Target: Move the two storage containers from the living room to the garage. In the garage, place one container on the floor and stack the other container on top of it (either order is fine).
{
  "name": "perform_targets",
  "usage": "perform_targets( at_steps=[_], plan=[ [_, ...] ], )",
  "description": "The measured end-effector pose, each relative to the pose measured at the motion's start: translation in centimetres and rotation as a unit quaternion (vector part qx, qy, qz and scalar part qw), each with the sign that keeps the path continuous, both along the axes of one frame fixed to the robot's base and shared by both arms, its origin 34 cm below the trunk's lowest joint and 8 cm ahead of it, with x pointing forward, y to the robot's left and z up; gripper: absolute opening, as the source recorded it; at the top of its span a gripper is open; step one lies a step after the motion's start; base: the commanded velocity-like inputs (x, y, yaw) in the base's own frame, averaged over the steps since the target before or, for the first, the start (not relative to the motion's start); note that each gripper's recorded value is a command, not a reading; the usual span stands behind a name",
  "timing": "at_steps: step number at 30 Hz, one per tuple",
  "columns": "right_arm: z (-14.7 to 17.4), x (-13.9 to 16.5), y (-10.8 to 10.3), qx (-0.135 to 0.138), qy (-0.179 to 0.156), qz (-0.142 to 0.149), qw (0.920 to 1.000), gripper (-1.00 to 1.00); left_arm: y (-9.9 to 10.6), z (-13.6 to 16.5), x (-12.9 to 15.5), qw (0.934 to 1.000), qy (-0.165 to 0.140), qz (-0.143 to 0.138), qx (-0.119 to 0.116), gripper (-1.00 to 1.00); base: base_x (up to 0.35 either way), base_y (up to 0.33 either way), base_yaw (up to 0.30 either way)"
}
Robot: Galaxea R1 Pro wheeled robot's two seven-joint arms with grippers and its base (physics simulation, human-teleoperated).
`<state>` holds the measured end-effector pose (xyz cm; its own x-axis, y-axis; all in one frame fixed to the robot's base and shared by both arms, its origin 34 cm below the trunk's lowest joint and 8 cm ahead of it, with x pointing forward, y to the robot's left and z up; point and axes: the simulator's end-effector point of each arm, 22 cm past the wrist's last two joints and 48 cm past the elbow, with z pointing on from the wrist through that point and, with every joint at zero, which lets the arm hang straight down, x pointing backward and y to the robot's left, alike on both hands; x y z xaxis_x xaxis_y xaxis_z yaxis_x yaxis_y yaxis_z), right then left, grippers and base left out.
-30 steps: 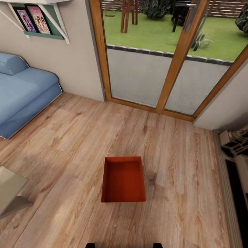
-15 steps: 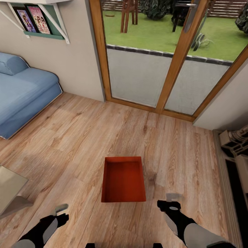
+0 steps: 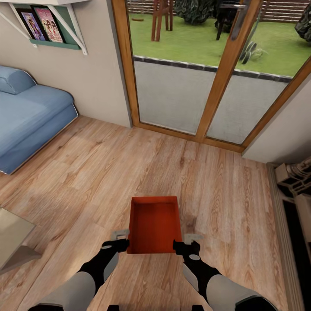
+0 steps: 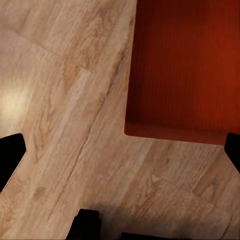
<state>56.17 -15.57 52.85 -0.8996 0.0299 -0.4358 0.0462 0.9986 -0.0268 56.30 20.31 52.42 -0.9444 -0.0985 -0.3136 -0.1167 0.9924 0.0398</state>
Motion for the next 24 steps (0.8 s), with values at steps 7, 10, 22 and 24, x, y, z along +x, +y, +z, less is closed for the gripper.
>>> perform_targets(
  at_steps=[7,10,22,24],
  plan=[
    [0.16,0.46,-0.2,-0.002,-0.006,0.002,1.0,1.0,-0.14,0.25,0.61,1.0,-0.01,-0.001,0.001,1.0,0.0,0.0,0.0],
    [0.19,0.47,-0.02,-0.001,-0.007,0.002,1.0,1.0,-0.16,0.27,0.64,0.9999,-0.01,0.0,0.001,1.0,0.0,0.0,0.0],
    [0.11,0.49,-0.7,-0.005,-0.006,0.001,1.0,1.0,-0.28,0.32,0.72,0.9999,-0.011,0.0,0.0,1.0,0.0,0.0,0.0],
    [0.11,0.49,-0.71,-0.005,-0.007,0.001,1.0,1.0,-0.28,0.32,0.72,0.9999,-0.011,0.001,0.0,1.0,0.0,0.0,0.0]
  ],
)
